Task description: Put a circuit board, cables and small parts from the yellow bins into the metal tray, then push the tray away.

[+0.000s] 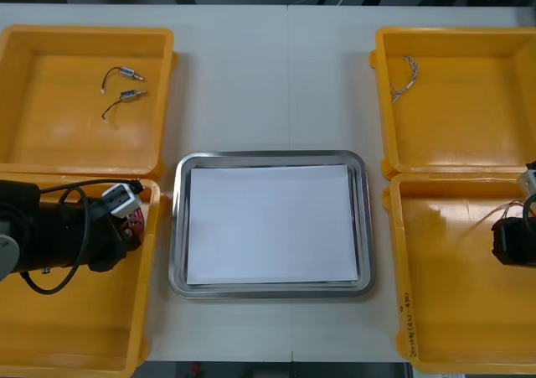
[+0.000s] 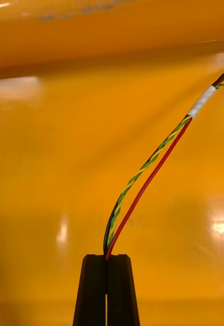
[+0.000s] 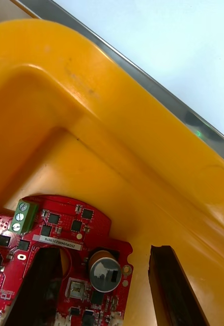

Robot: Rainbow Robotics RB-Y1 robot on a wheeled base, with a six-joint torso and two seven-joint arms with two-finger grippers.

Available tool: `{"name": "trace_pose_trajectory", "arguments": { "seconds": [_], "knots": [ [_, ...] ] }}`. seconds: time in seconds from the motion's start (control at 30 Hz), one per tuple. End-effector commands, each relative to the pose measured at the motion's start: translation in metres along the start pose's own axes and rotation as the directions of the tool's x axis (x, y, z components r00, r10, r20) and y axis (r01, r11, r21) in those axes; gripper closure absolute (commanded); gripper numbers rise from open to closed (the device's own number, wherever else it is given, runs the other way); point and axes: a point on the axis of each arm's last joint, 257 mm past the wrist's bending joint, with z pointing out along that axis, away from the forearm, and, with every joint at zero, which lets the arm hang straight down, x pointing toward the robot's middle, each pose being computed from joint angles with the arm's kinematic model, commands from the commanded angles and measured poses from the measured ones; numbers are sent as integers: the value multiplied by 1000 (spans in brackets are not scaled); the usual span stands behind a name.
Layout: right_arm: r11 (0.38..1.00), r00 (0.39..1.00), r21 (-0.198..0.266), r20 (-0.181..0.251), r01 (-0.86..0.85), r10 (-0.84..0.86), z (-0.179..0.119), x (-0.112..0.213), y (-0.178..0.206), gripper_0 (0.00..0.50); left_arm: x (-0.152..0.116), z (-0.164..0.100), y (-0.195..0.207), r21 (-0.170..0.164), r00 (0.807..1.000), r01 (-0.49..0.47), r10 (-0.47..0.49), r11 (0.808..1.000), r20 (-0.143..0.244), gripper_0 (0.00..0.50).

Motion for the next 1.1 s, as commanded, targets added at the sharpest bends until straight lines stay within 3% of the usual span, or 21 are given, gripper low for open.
{"name": "trace_pose_trajectory", "arguments": {
  "seconds": [0.03,0.2,0.23,0.27,0.3,0.33,0.87,1.1],
  "knots": [
    [1000,999,8,46,-19,19,-25,-10,-8,500,-3,-7,15,-30,990,-144,144,989,-13,0],
    [1000,999,17,48,-23,22,-31,2,-8,500,-1,-6,15,-30,989,-145,145,989,-18,0],
    [1000,999,18,49,-24,23,-32,3,-8,500,-1,-7,16,-31,989,-147,146,989,-17,43],
    [999,999,19,47,-28,27,-32,7,-8,500,-1,-7,16,-31,989,-147,146,989,-17,248],
    [999,999,19,44,-29,28,-32,11,-7,500,-1,-6,15,-30,989,-145,145,989,-18,484],
    [999,999,19,42,-30,30,-32,14,-7,500,-1,-6,15,-30,989,-145,145,989,-18,500],
    [999,998,19,46,-51,50,-49,56,8,500,3,-10,20,-35,988,-151,150,988,-29,500],
    [997,996,-4,38,-80,80,-46,67,16,500,13,-25,31,-45,989,-136,134,990,-61,500]
  ]
}}
